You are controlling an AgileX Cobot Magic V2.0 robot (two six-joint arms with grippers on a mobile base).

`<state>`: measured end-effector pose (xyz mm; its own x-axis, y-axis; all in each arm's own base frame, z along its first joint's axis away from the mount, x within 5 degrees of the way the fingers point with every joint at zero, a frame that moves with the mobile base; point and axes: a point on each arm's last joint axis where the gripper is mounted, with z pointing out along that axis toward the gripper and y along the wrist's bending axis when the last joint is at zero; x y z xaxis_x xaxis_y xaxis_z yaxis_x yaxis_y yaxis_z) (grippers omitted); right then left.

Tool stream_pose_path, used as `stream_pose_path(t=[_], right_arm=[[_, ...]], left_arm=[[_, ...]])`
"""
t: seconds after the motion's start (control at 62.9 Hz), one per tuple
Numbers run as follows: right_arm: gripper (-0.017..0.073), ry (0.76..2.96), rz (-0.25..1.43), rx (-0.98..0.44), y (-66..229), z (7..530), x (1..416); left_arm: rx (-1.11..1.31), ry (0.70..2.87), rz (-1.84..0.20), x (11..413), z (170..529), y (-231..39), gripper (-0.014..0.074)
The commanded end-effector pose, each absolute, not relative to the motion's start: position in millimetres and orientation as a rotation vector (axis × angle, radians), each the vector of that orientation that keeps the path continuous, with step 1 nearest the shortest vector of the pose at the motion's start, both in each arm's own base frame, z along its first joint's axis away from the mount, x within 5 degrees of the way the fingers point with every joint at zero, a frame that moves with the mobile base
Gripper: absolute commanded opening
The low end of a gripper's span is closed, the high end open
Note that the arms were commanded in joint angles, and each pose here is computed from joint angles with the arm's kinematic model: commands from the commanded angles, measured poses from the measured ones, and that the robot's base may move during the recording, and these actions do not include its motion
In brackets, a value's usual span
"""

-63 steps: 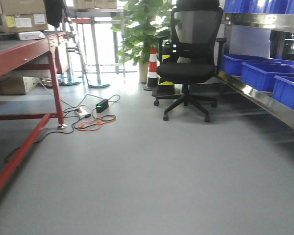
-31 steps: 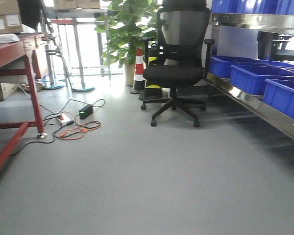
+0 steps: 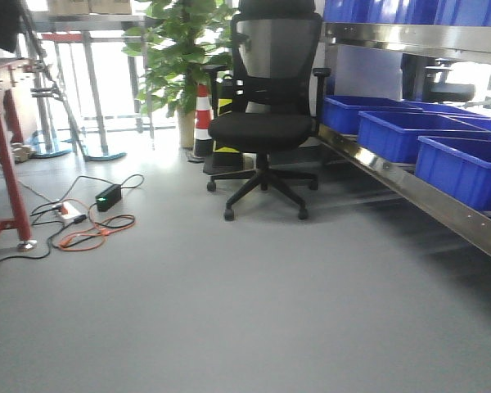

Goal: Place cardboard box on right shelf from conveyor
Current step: 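Drive to the steel shelf rack with blue bins, box held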

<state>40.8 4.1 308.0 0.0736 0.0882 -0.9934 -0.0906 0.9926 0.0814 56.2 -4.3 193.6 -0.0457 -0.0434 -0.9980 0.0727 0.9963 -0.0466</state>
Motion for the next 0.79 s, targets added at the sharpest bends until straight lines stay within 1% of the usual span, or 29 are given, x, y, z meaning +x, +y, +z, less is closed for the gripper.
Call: stream_pose_path(t=[0.0,0.779], right_arm=[[0.0055,1.361,0.120,-0.004,3.2,326.9,38.0],[0.0055,1.361,0.120,-0.004,3.2,326.9,38.0]], left_arm=[[0.017,1.531,-0.098,56.1,198.3,-4.1,-0.0116],[0.017,1.531,-0.098,56.1,198.3,-4.1,-0.0115]])
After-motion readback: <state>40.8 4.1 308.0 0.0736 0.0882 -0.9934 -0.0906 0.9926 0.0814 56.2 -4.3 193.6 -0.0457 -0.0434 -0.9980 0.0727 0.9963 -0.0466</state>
